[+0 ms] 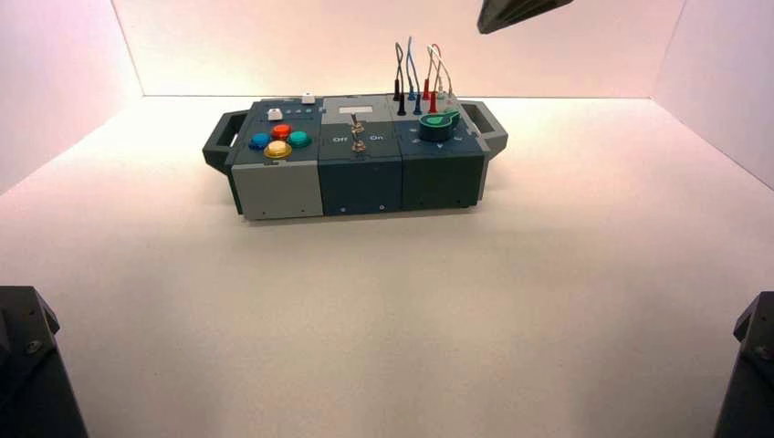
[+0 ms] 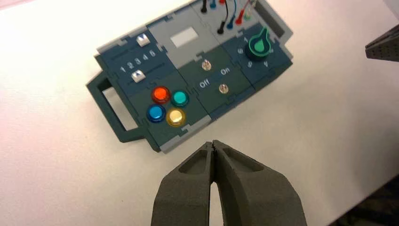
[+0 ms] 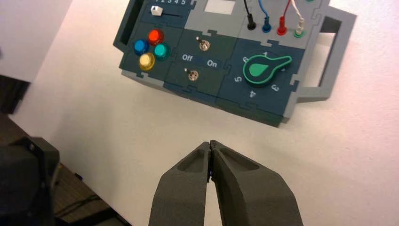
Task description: Move the box away.
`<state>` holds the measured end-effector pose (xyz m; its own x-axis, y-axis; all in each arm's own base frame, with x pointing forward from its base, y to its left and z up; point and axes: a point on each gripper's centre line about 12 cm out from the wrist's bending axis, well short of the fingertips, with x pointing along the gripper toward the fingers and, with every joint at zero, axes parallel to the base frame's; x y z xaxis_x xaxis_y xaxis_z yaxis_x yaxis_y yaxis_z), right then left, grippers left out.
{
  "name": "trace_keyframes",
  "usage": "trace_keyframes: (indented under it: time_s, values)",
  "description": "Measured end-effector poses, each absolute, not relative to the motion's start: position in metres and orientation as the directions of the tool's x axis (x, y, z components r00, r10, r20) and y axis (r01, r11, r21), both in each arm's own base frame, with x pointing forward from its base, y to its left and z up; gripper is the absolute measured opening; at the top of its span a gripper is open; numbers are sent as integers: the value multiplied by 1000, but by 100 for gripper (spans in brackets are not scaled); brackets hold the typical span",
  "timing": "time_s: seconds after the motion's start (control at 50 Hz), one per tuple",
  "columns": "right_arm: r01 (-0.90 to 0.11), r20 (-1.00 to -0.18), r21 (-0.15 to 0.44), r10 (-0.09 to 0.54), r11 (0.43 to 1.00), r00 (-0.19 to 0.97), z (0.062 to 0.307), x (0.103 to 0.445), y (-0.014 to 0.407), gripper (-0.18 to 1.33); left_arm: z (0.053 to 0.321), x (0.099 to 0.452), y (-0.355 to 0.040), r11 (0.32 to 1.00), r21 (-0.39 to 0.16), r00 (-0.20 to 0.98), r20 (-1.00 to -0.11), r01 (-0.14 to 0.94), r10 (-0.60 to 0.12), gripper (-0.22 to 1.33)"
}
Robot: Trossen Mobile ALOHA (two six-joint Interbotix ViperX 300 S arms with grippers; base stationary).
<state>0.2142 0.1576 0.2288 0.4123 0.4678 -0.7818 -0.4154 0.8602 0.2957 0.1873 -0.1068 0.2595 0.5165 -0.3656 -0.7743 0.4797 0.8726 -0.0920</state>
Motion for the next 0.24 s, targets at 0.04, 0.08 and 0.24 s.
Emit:
trace_keyframes:
  time_s: [0.04, 0.08, 0.24]
  values:
    - [-423, -784, 283, 462, 861, 415, 228, 213, 156, -14, 260, 184, -105, 874, -91, 527, -766, 478, -368, -16]
    - [-433, -786, 270, 457, 860, 416, 229, 212, 156, -14, 259, 180, -102, 874, -89, 536, -759, 477, -370, -16]
    - [-442, -793, 263, 453, 858, 408, 227, 210, 156, -14, 253, 171, -96, 878, -90, 542, -755, 471, -368, -16]
